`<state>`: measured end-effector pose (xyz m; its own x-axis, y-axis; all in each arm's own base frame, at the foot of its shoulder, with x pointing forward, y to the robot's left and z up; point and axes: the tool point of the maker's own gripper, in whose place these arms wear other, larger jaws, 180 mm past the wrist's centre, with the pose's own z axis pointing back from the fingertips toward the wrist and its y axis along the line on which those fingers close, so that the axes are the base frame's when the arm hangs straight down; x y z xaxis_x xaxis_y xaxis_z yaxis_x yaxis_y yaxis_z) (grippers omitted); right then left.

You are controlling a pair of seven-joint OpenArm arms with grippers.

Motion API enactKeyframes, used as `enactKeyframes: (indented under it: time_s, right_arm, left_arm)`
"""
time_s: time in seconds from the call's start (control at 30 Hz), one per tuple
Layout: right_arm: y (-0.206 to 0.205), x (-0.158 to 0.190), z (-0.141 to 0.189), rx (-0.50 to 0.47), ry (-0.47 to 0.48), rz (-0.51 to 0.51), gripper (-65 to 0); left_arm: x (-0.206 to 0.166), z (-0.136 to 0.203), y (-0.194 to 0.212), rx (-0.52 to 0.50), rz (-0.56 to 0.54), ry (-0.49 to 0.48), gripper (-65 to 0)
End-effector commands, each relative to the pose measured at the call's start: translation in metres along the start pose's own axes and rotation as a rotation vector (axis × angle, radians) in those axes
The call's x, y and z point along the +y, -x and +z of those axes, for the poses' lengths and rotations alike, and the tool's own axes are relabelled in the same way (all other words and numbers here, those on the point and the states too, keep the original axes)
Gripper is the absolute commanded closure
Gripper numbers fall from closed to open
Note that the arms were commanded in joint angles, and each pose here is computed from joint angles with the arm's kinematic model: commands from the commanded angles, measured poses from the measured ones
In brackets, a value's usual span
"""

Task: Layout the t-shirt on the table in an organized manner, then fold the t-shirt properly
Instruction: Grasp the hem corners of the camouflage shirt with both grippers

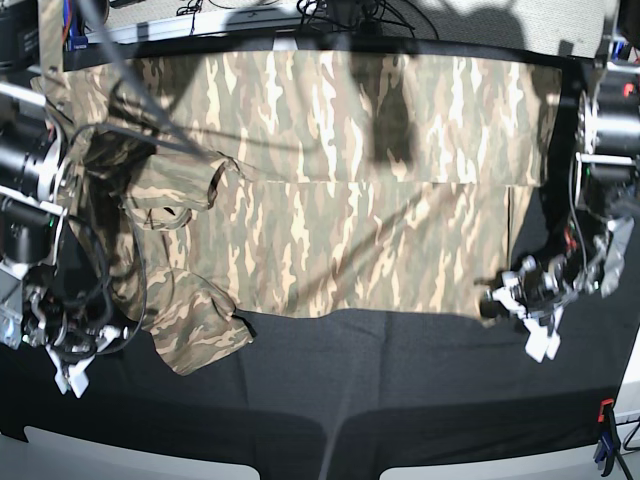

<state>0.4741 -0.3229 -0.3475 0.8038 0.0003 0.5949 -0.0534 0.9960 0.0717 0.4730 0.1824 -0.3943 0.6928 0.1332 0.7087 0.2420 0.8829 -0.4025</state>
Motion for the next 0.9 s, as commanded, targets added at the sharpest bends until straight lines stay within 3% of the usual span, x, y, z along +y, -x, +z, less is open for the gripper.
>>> enactKeyframes:
  time_s: [0.0,0.17,0.4,0.5,0.57,0.77,0.87]
  right_arm:
    - [-0.033,-0.005,0.015,-0.076,0.005,0.009,0.0]
    - [-0.027,-0.005,0.013,-0.056,0.005,0.009,0.0]
    - [0.008,-0.015,0.006,0.051,0.053,0.053,-0.3]
    - [0.021,-0.025,0.003,0.078,0.103,0.108,-23.4]
    - [0.031,-0.029,0.001,0.103,0.123,0.132,-33.6]
    - [0.065,-0.022,-0.011,0.154,0.102,0.125,-35.7]
    - [0.079,-0.013,-0.015,0.171,0.058,0.074,-35.7]
  left_arm:
    - [-0.002,0.007,-0.046,-0.1,-0.024,0.012,0.0]
    - [0.003,0.013,-0.068,-0.115,-0.031,-0.019,0.0]
    - [0.003,0.012,-0.064,-0.101,-0.03,-0.019,0.0]
    - [0.003,0.012,-0.064,-0.101,-0.03,-0.019,0.0]
    - [0.003,0.012,-0.064,-0.101,-0.03,-0.019,0.0]
    - [0.003,0.012,-0.065,-0.102,-0.03,-0.018,0.0]
    - [0.003,0.012,-0.065,-0.102,-0.03,-0.018,0.0]
